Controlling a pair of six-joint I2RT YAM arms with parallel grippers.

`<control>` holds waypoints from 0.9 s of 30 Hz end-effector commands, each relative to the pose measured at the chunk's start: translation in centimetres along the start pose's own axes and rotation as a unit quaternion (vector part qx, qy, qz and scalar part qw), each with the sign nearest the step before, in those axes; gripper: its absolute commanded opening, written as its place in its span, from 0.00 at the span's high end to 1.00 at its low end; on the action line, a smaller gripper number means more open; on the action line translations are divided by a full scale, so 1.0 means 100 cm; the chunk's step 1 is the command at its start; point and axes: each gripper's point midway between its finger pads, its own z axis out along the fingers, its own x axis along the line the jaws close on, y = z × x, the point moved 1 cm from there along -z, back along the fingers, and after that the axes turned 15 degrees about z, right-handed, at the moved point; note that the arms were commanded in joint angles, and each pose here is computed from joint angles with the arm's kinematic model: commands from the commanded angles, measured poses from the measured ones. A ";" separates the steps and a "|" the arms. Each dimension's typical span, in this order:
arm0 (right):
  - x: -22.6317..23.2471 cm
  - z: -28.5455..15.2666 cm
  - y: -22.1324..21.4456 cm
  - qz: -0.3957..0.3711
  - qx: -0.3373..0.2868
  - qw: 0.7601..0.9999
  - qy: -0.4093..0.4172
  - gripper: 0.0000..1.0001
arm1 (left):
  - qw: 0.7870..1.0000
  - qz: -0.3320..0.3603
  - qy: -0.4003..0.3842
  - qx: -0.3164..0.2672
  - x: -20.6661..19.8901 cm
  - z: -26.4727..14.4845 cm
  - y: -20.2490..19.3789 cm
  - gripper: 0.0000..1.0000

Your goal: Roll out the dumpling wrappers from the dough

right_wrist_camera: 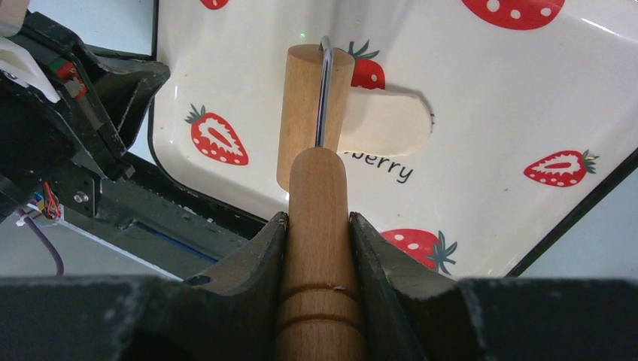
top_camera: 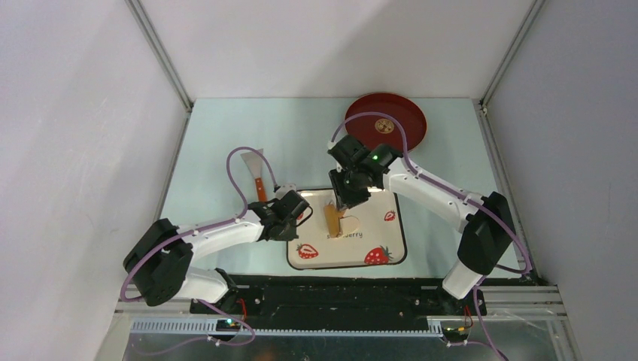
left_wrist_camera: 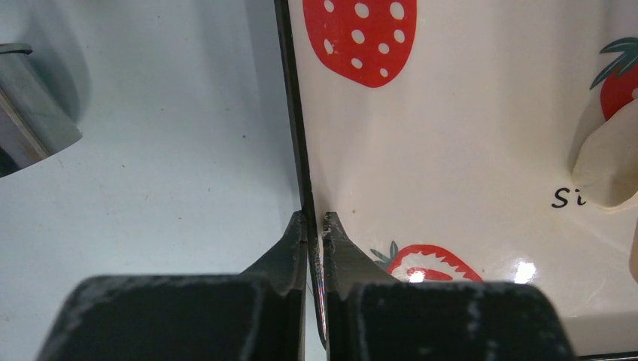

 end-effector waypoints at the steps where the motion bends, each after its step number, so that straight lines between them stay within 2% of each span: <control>1: 0.017 -0.002 0.009 0.005 -0.019 0.999 0.029 1.00 | 0.993 0.053 0.052 0.094 0.029 0.008 -0.056 0.98; 27: -0.019 0.044 -0.018 0.012 0.044 0.997 -0.058 1.00 | 0.993 0.054 0.053 0.095 0.030 0.008 -0.056 0.98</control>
